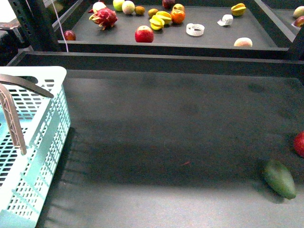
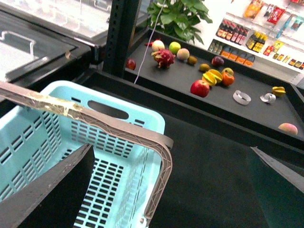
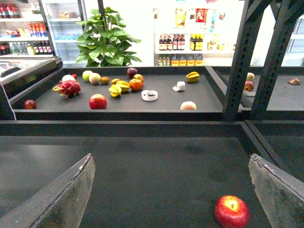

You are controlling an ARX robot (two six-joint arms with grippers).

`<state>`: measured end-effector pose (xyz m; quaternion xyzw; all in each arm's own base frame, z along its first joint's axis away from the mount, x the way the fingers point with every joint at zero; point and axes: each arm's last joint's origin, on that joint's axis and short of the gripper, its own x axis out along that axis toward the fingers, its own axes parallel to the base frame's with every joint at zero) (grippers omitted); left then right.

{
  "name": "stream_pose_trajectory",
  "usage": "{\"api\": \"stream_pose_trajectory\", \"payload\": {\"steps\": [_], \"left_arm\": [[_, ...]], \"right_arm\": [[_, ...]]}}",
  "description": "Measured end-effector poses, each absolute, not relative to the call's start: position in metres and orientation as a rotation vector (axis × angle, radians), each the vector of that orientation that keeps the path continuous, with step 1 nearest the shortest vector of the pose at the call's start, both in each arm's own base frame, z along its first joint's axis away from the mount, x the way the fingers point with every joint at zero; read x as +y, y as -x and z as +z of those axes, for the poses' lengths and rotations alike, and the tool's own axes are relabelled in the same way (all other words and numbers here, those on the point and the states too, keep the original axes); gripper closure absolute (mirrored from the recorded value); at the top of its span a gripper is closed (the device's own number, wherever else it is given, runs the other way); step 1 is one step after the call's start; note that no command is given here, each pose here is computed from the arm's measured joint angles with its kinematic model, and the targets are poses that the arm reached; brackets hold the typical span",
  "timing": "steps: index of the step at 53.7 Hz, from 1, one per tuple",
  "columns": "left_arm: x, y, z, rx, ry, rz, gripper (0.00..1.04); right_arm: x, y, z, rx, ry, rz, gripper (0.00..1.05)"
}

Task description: Pick mango with right arm and hold basket with left

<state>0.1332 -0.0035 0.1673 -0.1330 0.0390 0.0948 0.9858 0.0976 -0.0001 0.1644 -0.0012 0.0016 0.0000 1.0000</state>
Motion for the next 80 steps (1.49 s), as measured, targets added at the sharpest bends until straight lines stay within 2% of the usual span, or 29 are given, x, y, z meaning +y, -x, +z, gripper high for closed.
{"api": "stream_pose_trajectory", "payload": {"steps": [16,52,67,80], "left_arm": [[0.006,-0.154,0.158,0.232,0.504,0.257,0.06],[-0.011,-0.204,0.148,0.356,0.745,0.301,0.06],[0.012,-0.216,0.141,0.359,0.797,0.414,0.06],[0.033,-0.235,0.134,0.355,0.826,0.434,0.06]], "right_arm": [[0.000,-0.098,0.164,0.003,0.002,0.000,0.08],[0.000,-0.098,0.164,0.003,0.002,0.000,0.08],[0.000,-0.098,0.164,0.003,0.002,0.000,0.08],[0.000,-0.098,0.164,0.003,0.002,0.000,0.08]]}}
